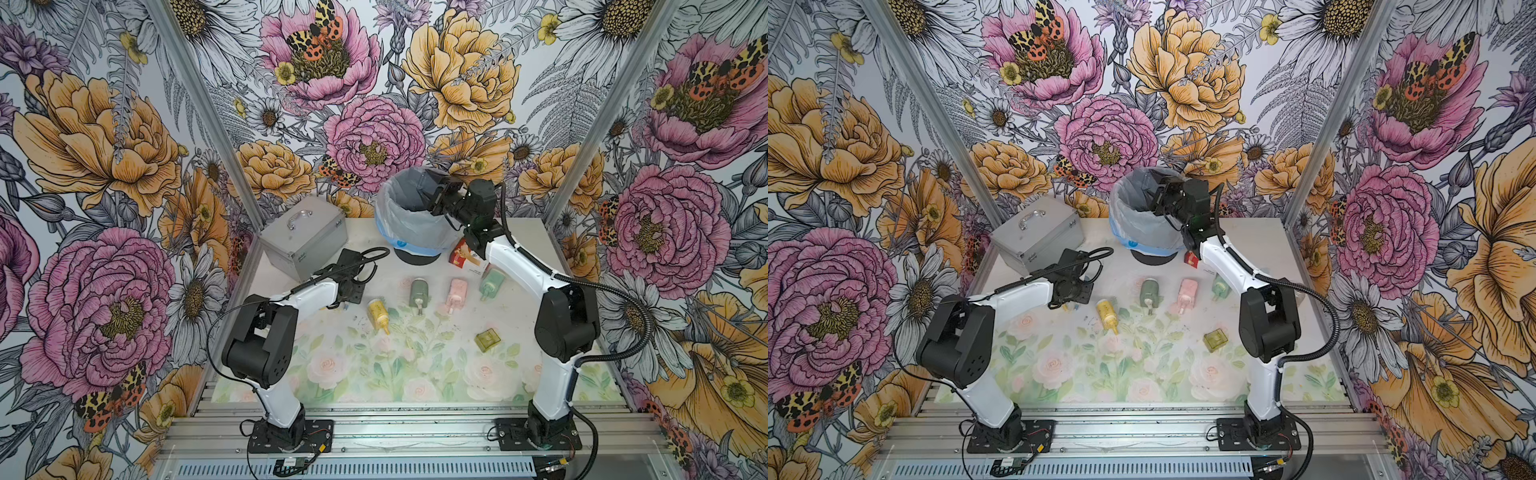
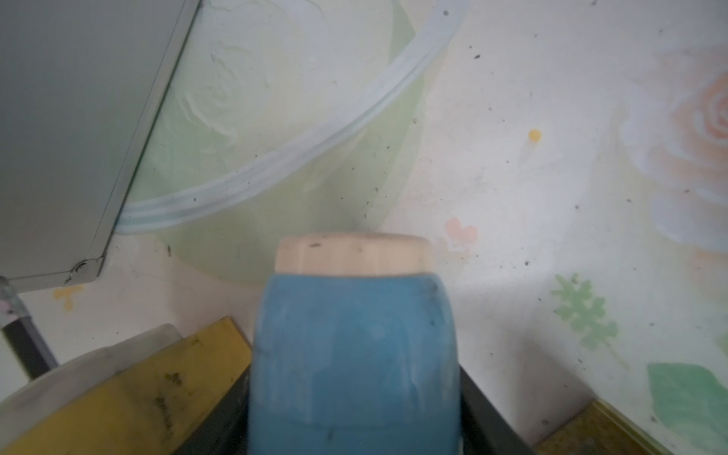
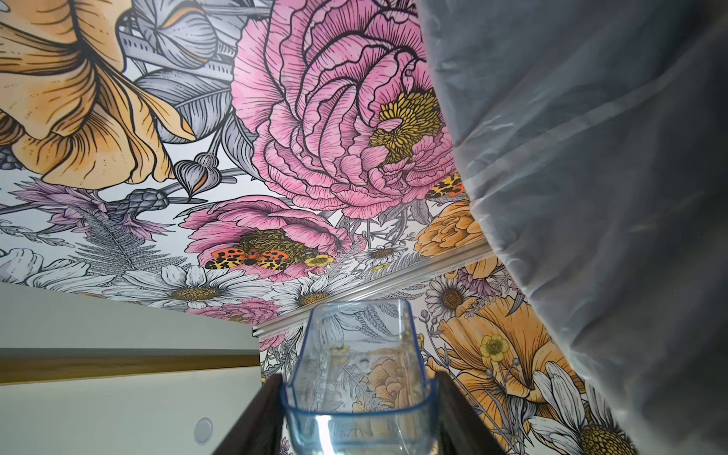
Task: Take out the pencil sharpener tray and clean the shavings
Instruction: Place the pencil sharpener at the center of the board, then place the container at the center of the board.
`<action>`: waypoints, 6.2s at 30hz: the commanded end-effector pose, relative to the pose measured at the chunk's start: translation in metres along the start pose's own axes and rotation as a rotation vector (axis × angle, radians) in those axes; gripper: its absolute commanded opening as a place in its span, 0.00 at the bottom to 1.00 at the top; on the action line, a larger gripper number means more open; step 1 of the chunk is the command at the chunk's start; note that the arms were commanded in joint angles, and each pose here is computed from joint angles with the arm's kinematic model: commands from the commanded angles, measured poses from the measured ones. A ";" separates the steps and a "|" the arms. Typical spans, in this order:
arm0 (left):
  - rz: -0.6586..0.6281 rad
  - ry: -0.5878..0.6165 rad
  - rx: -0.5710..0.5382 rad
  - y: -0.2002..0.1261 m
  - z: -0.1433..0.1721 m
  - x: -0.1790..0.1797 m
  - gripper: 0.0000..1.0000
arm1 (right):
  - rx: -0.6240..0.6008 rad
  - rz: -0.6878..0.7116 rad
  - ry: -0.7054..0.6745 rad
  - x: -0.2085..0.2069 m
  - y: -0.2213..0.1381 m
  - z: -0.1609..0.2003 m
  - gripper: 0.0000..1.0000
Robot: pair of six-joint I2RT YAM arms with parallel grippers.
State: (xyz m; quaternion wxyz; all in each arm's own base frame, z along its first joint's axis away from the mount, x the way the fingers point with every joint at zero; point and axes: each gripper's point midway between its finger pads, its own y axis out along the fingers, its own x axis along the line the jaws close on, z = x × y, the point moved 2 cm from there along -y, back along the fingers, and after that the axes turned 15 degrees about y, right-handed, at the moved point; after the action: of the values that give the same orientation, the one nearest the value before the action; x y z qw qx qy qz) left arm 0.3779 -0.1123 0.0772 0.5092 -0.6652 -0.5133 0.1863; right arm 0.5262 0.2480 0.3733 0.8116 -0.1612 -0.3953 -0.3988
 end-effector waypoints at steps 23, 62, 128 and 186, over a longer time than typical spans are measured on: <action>-0.033 -0.098 -0.072 -0.011 -0.009 0.019 0.54 | -0.094 0.252 -0.086 -0.020 -0.030 -0.001 0.17; -0.036 -0.148 -0.231 -0.061 -0.033 0.039 0.99 | -0.168 0.378 -0.187 -0.016 -0.048 -0.014 0.14; -0.193 -0.571 -0.456 -0.165 -0.027 0.102 0.99 | -0.587 0.629 -1.242 -0.044 -0.307 -0.050 0.13; 0.122 -0.274 -0.474 -0.162 -0.054 0.011 0.99 | -0.815 1.008 -0.905 -0.246 -0.435 -0.144 0.12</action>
State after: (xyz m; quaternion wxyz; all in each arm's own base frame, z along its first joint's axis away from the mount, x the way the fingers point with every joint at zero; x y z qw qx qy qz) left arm 0.3448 -0.1278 0.2390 0.2510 -0.7541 -0.5754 0.1929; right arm 0.1728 0.0226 0.0709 0.5409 -0.7407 -0.3977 0.0266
